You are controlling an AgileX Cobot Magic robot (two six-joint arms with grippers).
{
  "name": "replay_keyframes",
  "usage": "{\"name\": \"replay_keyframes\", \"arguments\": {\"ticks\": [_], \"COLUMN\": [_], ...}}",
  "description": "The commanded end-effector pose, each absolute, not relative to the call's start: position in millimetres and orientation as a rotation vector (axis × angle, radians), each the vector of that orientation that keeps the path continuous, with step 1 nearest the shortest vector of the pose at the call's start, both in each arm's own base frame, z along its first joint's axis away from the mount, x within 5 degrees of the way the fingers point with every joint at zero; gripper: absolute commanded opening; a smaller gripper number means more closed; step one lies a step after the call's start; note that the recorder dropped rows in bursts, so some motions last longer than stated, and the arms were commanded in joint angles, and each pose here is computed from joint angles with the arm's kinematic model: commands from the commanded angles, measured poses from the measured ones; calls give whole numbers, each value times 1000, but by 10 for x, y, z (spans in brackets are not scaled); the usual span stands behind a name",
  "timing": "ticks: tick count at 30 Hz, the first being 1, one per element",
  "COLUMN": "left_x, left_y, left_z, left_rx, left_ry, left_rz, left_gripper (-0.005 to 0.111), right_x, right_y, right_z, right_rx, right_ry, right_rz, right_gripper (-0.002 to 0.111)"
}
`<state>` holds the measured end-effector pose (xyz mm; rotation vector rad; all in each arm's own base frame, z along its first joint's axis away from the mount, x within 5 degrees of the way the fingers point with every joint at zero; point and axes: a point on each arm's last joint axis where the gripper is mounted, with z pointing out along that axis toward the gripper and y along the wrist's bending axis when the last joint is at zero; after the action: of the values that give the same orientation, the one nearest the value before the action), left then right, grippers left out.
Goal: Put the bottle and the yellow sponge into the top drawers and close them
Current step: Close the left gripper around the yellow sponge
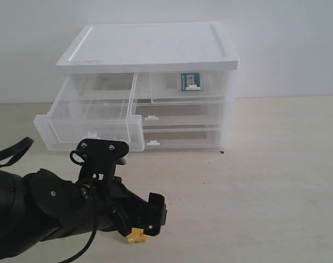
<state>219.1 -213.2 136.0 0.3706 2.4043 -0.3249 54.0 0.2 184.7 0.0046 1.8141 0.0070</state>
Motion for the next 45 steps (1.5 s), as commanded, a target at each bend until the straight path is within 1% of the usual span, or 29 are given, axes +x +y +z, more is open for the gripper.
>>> {"name": "replay_keyframes", "arguments": {"ticks": [1,12,15,17,27,31,33,37,39,42,43,45], "left_x": [2250,2278,2291,2296,2294,2285,2285,2277,2275,2278,2280,2288], "left_y": [-2145,-2114,-2101,-2097,-2093,-2101,-2101,-2108,-2111,-2116,-2117,-2113], "left_z": [1305,1152,1157,1160,1157,1152,1152,1148,1147,1151,1153,1158], "left_rx": [360,331,319,310,285,291,291,297,298,331,341,347], "left_ry": [2422,2445,2433,2429,2438,2446,2446,2454,2456,2445,2440,2429], "left_rz": [-259,-180,-161,-156,-160,-172,-172,-183,-187,-183,-180,-169], "left_gripper": [98,98,95,91,65,52,49,49,54,65,67,66], "right_x": [540,539,539,539,539,539,539,539,539,539,539,539], "right_y": [2,2,2,2,2,2,2,2,2,2,2,2], "right_z": [1842,1840,1840,1840,1840,1840,1840,1840,1840,1840,1840,1840], "right_rx": [-1,4,4,4,4,4,4,4,4,4,4,4], "right_ry": [1805,1807,1807,1807,1807,1807,1807,1807,1807,1807,1807,1807], "right_rz": [2,6,6,6,6,6,6,6,6,6,6,6], "right_gripper": [0,0,0,0,0,0,0,0,0,0,0,0]}}
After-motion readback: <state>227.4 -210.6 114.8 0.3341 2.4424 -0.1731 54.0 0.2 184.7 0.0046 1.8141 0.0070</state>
